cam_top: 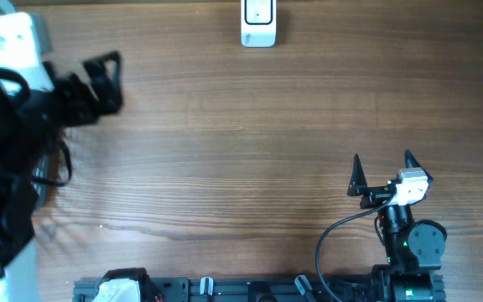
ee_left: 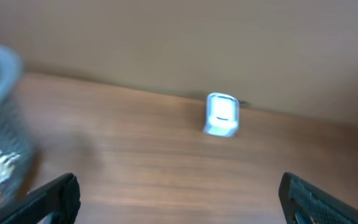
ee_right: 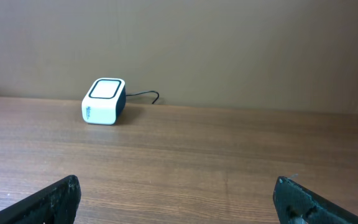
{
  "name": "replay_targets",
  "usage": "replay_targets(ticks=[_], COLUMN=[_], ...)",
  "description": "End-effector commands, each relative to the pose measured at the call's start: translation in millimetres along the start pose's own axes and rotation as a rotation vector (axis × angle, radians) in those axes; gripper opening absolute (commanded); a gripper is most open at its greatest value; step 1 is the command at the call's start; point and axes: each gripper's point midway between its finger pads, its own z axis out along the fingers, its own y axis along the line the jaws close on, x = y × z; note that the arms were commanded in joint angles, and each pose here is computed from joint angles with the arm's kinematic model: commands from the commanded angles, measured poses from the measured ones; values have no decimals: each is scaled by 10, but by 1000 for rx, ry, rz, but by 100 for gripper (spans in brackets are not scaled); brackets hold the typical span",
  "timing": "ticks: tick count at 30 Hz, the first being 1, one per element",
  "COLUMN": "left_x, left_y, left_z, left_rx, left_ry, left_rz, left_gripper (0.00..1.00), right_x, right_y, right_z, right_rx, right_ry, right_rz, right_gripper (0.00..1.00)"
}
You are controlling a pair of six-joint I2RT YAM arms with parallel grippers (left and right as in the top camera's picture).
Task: Scan the item barcode
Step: 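Swing the left gripper over the grey basket and point it down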
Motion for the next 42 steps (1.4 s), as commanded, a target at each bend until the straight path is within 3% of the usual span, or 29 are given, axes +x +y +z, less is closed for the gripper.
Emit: replay_targets(ticks=[1, 5, 11, 17, 24, 28, 42], left_x=[-297, -373, -190, -65, -25, 163, 382], left_y=[728, 1295, 1946, 2590, 3040, 3254, 3667], left_z=[-42, 55, 468, 533, 373, 393, 928], left_rx=[-374, -559, -573, -667, -799, -907, -920], left_ry=[-76, -33, 142, 168, 101, 155, 220], left_rz=[-206, -316, -480, -587, -712, -730, -740], left_gripper=[100, 100, 100, 100, 100, 100, 100], right_x=[-12, -12, -13, -13, -12, -13, -12], right_y=[-14, -14, -14, -14, -14, -14, -14], right_z=[-3, -3, -3, -3, -3, -3, -3], right_rx=[10, 10, 10, 10, 10, 10, 10], right_ry=[-7, -7, -7, -7, -7, -7, -7], right_rz=[8, 8, 8, 8, 8, 8, 8], right_gripper=[100, 100, 100, 100, 100, 100, 100])
